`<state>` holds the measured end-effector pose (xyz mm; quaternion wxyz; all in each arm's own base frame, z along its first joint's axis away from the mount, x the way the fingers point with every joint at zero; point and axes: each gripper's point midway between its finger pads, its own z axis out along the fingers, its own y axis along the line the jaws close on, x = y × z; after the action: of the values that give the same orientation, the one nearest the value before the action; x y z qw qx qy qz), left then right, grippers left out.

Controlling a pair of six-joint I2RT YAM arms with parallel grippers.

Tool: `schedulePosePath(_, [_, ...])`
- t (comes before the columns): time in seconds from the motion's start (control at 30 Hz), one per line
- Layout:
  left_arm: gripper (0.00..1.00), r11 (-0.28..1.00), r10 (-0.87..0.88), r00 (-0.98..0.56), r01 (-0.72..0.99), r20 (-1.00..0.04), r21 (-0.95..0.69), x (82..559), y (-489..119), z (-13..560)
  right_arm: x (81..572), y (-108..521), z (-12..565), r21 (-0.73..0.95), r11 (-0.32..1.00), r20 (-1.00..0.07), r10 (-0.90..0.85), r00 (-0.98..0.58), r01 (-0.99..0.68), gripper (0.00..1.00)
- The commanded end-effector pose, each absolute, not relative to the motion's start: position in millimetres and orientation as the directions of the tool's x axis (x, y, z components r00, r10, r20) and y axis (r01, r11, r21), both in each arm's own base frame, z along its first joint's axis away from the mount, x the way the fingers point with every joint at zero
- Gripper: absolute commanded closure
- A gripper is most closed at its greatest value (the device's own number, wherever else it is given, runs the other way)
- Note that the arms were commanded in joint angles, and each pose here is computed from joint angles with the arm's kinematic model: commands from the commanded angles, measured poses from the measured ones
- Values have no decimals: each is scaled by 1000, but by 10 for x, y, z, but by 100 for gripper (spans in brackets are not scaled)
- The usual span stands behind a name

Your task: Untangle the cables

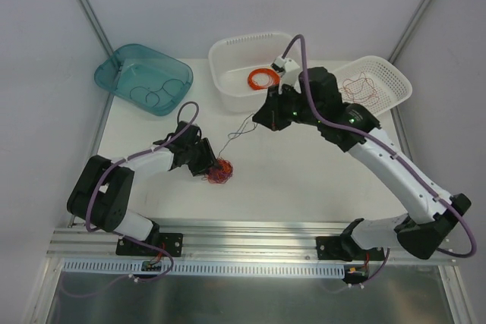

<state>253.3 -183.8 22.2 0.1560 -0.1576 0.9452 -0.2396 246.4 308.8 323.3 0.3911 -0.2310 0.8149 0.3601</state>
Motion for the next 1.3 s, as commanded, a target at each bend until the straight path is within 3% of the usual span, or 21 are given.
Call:
schedulePosePath(0.0, [54, 886, -357, -910, -259, -210, -385, 2424, -1651, 9, 2406, 2677, 3791, 310, 661, -882, -70, -467, -684, 99])
schedulePosePath(0.3, [55, 896, -358, -909, -271, -214, -351, 2455, -1611, -20, 2259, 1856, 4863, 213, 750, -975, 118, -191, -626, 99])
schedulePosePath(0.77, [52, 914, -353, -906, -280, -235, -293, 2437, -1460, -39, 2096, 875, 5414, 125, 932, -983, 163, 88, -339, 99])
schedulePosePath(0.93, [50, 898, -417, -874, -354, -250, -263, 2495, -1215, 6, 1948, 607, 5684, 82, 960, -973, 134, 185, -267, 99])
schedulePosePath(1.17, [32, 911, -411, -848, -368, -336, -187, 2763, -921, 220, 1790, 368, 5912, 68, 977, -956, 121, 269, -200, 99])
schedulePosePath(1.27, [31, 911, -412, -832, -376, -370, -169, 2867, -800, 332, 1770, 335, 5934, 59, 980, -954, 111, 277, -189, 99])
